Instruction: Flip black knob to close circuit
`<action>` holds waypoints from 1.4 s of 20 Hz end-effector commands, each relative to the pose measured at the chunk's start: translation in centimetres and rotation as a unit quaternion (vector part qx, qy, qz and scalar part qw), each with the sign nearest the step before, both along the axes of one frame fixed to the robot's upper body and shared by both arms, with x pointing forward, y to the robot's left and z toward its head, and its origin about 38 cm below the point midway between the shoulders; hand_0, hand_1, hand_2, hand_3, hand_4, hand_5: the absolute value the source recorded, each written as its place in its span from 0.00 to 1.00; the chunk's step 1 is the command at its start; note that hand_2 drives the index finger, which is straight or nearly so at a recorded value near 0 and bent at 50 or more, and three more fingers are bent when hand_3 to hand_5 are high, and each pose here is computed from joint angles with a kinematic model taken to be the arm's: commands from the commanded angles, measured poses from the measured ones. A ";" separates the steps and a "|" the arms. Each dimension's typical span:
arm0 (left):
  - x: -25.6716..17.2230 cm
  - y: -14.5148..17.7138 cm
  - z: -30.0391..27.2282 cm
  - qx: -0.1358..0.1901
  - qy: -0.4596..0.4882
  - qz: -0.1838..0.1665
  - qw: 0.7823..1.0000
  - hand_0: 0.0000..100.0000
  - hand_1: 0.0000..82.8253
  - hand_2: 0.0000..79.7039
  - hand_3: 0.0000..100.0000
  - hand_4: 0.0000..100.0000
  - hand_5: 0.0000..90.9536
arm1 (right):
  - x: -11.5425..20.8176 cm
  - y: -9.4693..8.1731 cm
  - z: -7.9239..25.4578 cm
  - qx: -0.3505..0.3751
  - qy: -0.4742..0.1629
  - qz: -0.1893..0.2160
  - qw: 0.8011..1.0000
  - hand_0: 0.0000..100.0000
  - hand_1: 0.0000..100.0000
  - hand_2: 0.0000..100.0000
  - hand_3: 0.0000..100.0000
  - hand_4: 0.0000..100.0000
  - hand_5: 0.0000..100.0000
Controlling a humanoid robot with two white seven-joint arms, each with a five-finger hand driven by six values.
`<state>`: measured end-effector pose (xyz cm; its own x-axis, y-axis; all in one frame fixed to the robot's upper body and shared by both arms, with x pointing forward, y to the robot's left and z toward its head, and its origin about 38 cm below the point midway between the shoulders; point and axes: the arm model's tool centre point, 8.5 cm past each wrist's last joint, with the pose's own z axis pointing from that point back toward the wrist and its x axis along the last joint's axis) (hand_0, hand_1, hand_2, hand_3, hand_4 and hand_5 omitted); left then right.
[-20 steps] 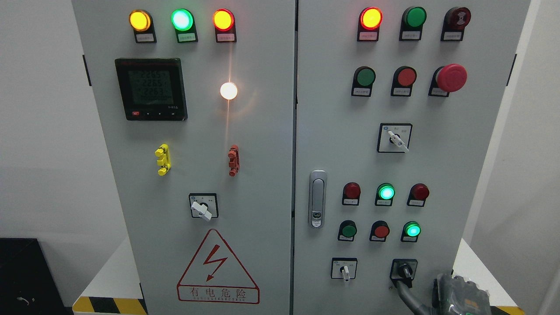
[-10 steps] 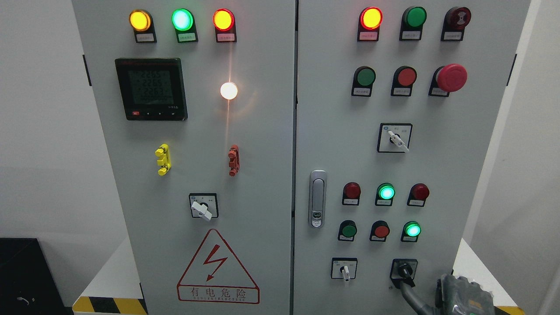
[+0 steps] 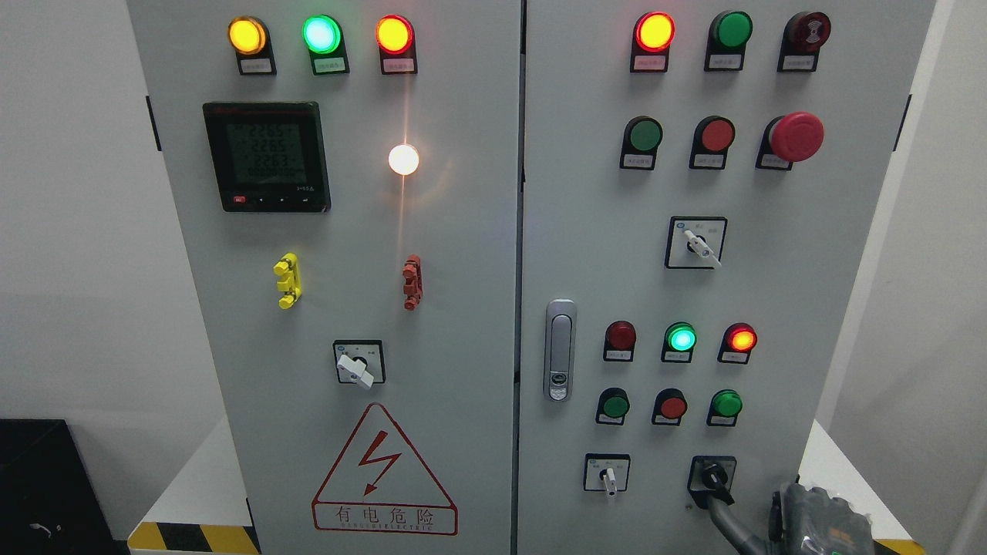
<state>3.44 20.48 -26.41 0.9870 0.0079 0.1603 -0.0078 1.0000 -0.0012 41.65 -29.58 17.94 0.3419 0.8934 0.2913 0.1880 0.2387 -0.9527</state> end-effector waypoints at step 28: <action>-0.4 0.0 0.0 0.000 0.003 0.000 1.000 0.12 0.67 0.00 0.00 0.00 0.00 | 0.1 0.7 0.6 0.007 -0.012 0.014 1.000 0.00 0.00 0.91 1.00 0.98 1.00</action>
<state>3.44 20.49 -26.41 0.9870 0.0078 0.1603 -0.0077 1.0000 -0.0012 41.65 -29.68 18.47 0.3314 0.8888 0.3165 0.2026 0.2606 -0.9439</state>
